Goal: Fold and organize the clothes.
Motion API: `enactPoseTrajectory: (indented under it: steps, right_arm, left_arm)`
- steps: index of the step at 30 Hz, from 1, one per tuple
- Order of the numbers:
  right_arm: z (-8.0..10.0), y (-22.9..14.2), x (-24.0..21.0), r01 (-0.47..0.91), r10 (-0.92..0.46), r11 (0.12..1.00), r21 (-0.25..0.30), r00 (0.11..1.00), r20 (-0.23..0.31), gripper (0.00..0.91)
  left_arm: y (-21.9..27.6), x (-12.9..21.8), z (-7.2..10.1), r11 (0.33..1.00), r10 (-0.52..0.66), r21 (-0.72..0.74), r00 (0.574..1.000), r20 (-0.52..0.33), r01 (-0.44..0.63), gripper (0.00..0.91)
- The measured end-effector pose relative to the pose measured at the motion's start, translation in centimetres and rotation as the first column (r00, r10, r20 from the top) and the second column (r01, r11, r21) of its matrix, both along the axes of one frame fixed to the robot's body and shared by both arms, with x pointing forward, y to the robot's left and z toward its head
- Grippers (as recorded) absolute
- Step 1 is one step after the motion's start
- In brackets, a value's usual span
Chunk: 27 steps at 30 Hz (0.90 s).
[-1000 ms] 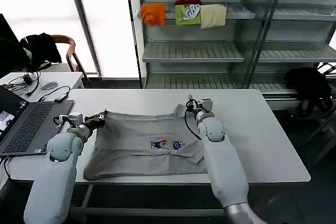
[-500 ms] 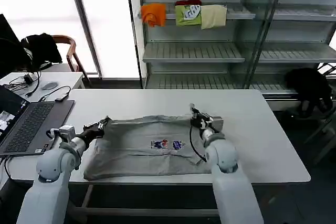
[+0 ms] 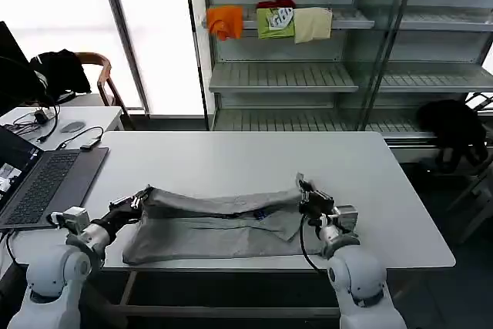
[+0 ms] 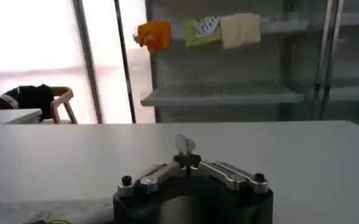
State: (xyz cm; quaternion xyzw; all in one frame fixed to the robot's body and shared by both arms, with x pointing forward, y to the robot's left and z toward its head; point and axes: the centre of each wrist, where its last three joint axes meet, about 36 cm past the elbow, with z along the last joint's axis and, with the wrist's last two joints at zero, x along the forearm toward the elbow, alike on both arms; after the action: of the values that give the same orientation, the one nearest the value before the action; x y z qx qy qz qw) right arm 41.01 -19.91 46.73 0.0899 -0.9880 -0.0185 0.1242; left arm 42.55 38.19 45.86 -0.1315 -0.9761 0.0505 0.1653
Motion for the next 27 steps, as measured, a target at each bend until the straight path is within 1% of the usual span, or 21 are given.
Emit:
enactPoseTrajectory:
  steps: [5,8,11,15,27]
  right_arm:
    - [-0.7,-0.1,-1.2,0.002,-0.002,1.0,-0.016,1.0,-0.026,0.0]
    - [-1.3,0.0,-1.8,0.003,-0.004,1.0,-0.029,0.999,-0.043,0.0]
    - [-1.6,0.1,-2.0,0.011,-0.014,0.999,-0.044,0.999,-0.053,0.0]
    - [-2.3,0.3,-2.0,0.027,-0.031,0.997,-0.068,0.997,-0.068,0.0]
    - [-3.9,0.8,-1.8,0.062,-0.081,0.979,-0.192,0.992,-0.092,0.0]
  left_arm:
    - [0.5,-1.4,-0.6,1.0,0.0,-0.001,1.0,-0.011,0.0,0.01]
    - [0.6,-2.1,-1.2,1.0,-0.001,-0.002,1.0,-0.024,0.001,0.01]
    - [0.6,-2.6,-1.7,1.0,0.0,0.003,0.999,-0.034,0.0,0.01]
    - [0.7,-2.8,-2.0,1.0,0.003,0.021,0.999,-0.04,-0.002,0.01]
    - [0.4,-3.1,-2.6,0.996,0.0,0.093,0.998,-0.062,0.005,0.02]
